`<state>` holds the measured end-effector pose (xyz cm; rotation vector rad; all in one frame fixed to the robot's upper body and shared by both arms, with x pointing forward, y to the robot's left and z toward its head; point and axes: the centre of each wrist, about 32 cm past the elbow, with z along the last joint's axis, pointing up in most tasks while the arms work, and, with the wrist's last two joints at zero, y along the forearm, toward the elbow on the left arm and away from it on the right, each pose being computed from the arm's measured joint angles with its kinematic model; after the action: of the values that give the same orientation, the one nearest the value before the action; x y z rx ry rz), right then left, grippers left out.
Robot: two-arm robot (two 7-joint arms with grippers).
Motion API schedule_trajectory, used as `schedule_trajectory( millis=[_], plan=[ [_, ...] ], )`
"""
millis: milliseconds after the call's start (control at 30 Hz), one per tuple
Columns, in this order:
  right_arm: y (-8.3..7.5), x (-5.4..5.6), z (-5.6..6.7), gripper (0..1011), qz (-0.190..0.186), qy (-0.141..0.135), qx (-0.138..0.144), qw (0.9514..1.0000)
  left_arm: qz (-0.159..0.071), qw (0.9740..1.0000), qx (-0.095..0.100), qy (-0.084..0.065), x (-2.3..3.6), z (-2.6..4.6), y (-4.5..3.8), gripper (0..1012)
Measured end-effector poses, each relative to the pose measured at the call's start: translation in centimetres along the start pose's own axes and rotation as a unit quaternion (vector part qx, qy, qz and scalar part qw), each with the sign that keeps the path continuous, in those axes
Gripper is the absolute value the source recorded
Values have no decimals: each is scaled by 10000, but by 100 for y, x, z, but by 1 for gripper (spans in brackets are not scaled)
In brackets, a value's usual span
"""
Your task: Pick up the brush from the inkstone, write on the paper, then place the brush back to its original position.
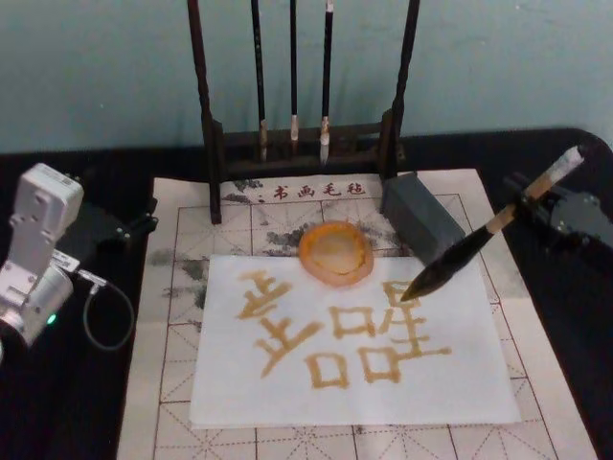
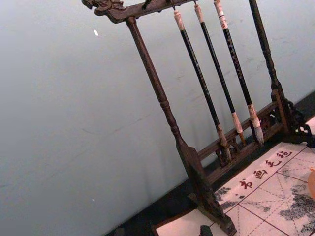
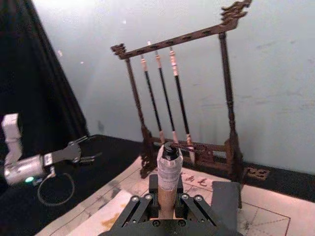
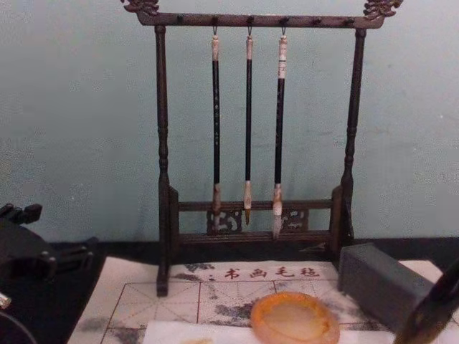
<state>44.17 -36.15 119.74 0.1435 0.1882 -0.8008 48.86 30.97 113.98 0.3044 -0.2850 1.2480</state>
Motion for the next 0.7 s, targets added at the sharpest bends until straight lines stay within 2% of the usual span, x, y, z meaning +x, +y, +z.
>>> schedule_trajectory(
  millis=[367, 700],
  plan=[
    [-97, -56, -33, 184, 381, -269, -107, 9989, 0, 10000, 0, 0, 0, 0, 0, 1001],
    [-149, 6, -34, 184, 874, -534, -246, 9944, 0, 10000, 0, 0, 0, 0, 0, 1001]
  ],
)
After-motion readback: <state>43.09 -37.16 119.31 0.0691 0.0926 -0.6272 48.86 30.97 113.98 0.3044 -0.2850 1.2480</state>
